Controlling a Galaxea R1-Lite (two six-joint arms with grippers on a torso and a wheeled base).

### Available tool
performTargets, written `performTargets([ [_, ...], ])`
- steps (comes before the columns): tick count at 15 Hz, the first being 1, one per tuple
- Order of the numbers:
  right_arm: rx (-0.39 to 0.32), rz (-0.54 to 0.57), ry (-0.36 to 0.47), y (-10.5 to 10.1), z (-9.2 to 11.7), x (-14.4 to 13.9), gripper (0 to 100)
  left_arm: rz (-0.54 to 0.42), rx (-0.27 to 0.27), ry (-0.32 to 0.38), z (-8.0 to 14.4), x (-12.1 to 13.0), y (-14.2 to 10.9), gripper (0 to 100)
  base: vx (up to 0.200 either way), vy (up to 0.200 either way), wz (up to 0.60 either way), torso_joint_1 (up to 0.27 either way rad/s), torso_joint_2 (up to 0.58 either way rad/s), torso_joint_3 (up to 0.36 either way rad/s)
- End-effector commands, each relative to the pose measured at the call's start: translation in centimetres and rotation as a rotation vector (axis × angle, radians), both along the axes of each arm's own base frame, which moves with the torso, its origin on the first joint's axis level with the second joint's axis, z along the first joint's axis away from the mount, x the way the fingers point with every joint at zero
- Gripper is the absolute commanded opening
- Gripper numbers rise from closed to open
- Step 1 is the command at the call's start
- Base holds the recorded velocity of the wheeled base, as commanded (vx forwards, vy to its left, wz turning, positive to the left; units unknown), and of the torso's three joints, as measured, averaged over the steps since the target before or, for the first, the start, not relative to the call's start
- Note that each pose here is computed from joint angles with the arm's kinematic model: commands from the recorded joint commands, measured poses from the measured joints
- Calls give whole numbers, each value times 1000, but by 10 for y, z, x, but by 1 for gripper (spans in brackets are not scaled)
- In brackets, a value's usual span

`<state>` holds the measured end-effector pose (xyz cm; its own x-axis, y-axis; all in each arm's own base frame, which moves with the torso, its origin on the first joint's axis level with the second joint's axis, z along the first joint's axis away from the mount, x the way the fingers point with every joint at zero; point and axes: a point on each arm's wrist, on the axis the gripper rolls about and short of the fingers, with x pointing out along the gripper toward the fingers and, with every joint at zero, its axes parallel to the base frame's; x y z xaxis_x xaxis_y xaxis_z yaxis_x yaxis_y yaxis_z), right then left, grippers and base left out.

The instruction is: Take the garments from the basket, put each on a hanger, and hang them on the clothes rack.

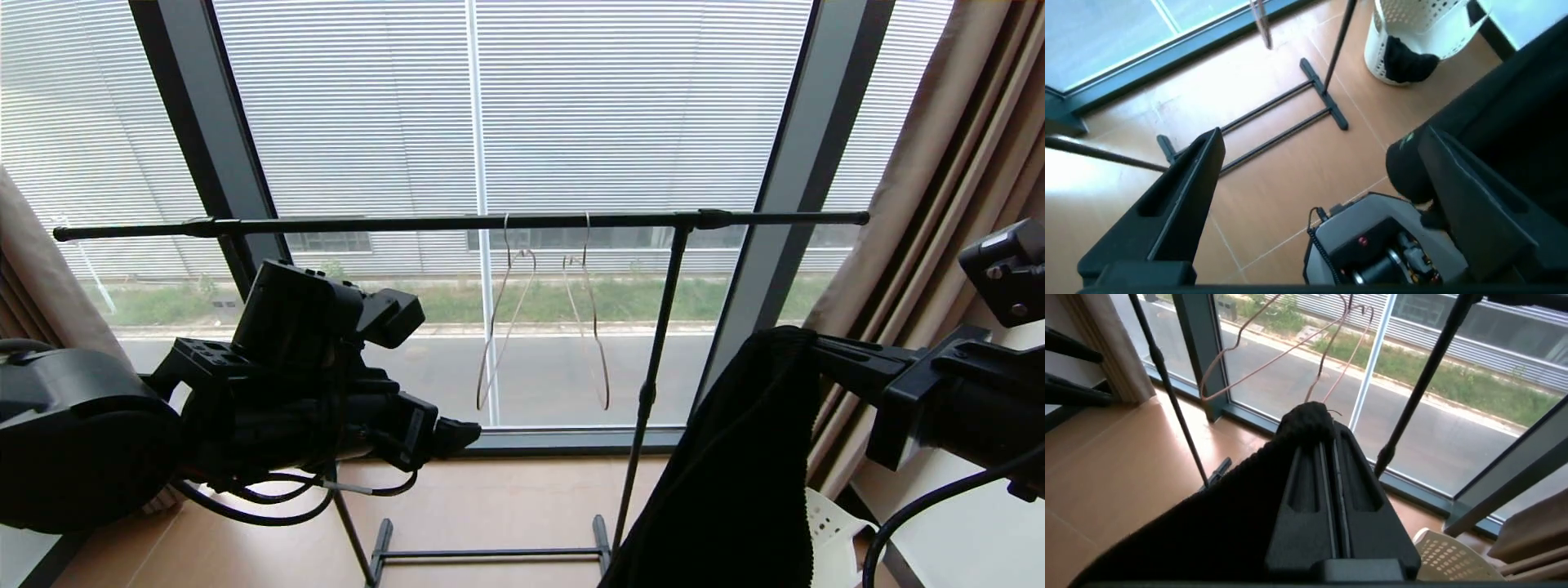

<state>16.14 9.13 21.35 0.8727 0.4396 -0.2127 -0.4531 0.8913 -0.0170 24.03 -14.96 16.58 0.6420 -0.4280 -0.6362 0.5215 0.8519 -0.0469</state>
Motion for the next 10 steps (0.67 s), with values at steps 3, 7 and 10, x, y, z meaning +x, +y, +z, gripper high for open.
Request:
performTargets([
  [3,-12,0,20,2,-4,4,0,-3,-5,-12,-9,10,-7,100,67,0,0,2,1,2],
  [7,-53,11,14,3,-8,4,0,51,23,-43,-15,37,-23,100,0,0,0,0,0,0],
  [10,-57,10,15,2,-8,5,0,76,41,-61,-21,60,-40,100,0,0,0,0,0,0],
])
